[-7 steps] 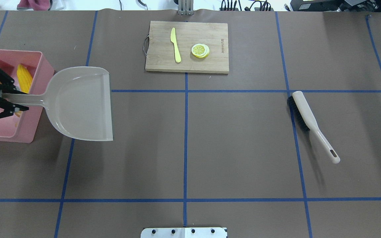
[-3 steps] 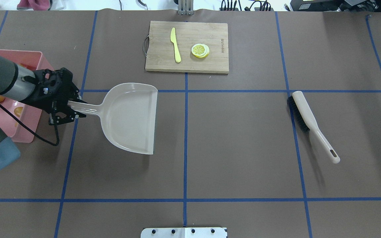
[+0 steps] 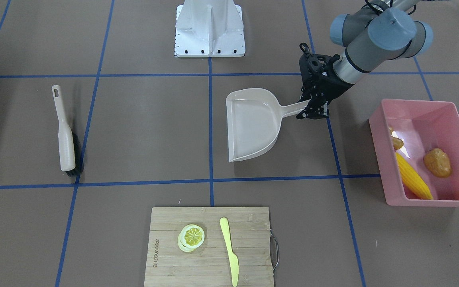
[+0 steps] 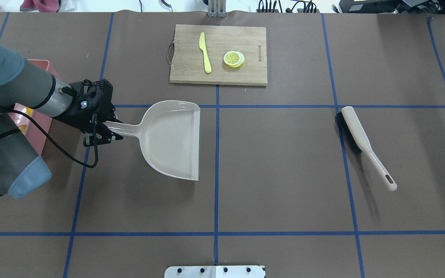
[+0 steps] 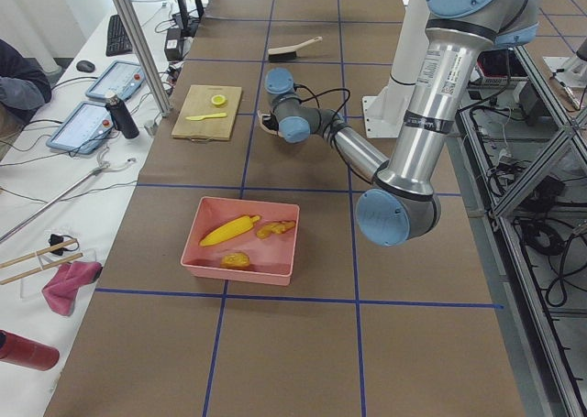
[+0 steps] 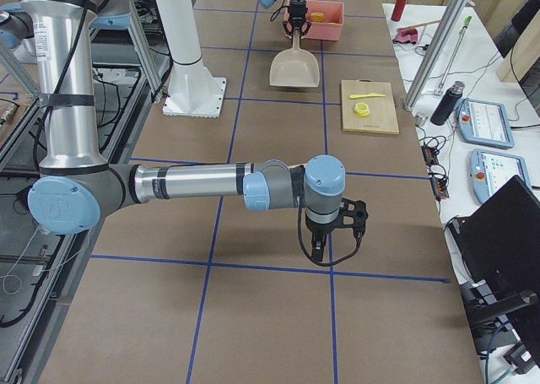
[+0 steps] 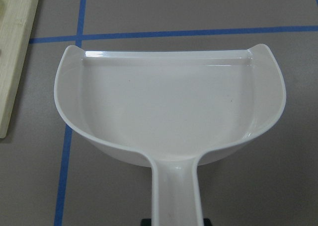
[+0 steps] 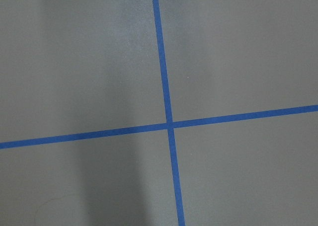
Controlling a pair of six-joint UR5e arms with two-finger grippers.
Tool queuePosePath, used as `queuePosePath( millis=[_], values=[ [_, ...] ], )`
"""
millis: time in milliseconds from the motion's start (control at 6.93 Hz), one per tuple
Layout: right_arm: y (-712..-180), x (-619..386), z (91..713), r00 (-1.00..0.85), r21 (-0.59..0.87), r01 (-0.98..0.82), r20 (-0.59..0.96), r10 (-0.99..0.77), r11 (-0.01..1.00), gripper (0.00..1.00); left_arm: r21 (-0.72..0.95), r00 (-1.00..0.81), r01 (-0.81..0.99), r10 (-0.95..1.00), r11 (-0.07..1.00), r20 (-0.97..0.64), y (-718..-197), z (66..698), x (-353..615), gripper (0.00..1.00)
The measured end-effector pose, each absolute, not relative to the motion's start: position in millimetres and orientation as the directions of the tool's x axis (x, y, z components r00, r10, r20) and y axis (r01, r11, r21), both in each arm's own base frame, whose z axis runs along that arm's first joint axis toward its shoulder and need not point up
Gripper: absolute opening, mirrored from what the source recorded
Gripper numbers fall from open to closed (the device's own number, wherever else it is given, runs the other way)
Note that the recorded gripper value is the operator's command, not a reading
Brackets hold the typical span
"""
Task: Sweep and dump trash into bin
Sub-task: 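Lower the dustpan onto the table and open the left gripper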
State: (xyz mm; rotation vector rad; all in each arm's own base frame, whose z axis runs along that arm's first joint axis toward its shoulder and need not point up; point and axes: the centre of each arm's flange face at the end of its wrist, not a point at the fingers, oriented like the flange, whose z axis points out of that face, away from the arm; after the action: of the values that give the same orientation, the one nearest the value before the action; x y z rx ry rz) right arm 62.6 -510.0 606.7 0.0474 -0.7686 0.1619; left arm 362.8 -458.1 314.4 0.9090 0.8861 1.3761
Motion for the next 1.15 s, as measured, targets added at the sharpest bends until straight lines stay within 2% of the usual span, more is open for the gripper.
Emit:
queuePosePath(
  millis=[433,1155],
  values=[
    [-510,63,609,0.71,-0.02,-0.163,0.692,0.132,0.986,1.0,0.918,-0.046,-0.397,0.999,0.005,-0.026,-444,315,384,0.0],
    [-507,62,616,0.715,-0.033,-0.161,0.685,0.14,0.986,1.0,0.928,-0.04,-0.371,0.999,-0.042,0.03,-439,317,392,0.01]
  ],
)
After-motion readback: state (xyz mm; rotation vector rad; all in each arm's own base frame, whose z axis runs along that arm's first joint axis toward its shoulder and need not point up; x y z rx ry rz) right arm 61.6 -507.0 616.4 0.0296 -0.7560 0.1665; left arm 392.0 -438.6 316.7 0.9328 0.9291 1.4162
